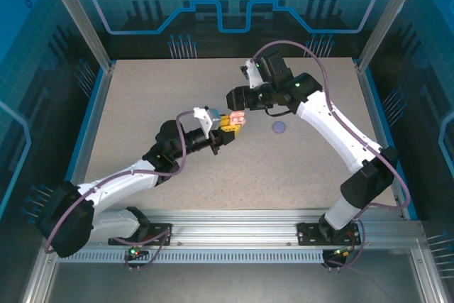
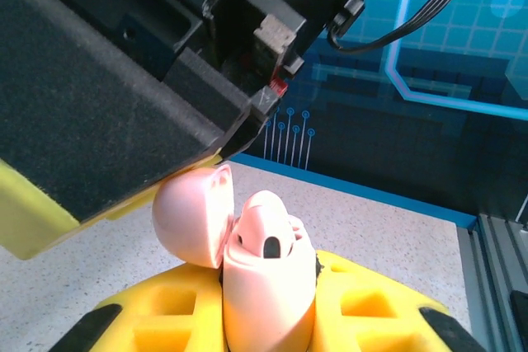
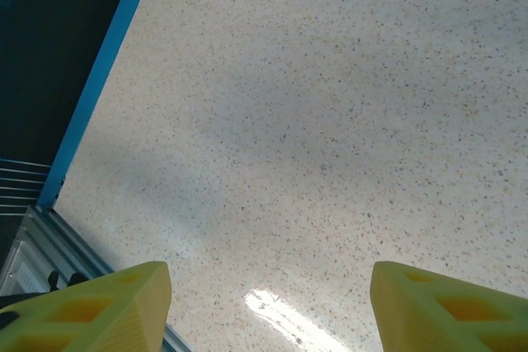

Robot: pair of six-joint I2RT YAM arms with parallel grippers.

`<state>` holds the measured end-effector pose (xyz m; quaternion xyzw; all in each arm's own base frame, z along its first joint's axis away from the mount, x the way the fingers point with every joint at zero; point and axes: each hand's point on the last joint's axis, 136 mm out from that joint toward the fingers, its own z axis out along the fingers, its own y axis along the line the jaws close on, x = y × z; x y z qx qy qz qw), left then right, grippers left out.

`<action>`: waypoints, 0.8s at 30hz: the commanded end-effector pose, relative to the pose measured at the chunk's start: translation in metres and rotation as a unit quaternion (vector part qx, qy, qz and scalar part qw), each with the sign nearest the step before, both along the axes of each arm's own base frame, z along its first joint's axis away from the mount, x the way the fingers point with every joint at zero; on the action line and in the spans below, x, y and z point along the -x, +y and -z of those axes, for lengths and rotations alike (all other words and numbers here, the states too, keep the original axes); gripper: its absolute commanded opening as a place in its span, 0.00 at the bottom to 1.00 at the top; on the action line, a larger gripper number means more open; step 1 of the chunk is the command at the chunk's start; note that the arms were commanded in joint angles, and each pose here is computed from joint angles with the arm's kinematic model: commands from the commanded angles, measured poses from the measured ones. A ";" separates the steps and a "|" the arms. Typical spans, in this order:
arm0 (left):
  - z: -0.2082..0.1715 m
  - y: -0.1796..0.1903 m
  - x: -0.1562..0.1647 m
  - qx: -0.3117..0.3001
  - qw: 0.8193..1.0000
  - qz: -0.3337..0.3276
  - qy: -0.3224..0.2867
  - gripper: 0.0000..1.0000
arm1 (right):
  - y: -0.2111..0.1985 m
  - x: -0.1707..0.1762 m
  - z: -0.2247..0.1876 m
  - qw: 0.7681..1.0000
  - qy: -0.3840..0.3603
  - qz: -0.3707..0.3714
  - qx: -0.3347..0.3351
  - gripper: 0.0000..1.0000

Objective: Insert wireless bluetooth earbuds into charging case

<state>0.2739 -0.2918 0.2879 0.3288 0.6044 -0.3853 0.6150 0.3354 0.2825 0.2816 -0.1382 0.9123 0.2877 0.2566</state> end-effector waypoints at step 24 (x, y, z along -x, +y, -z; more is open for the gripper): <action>0.016 0.013 -0.028 0.013 0.995 -0.080 0.058 0.00 | -0.086 0.053 0.005 0.994 -0.031 0.108 -0.009 0.73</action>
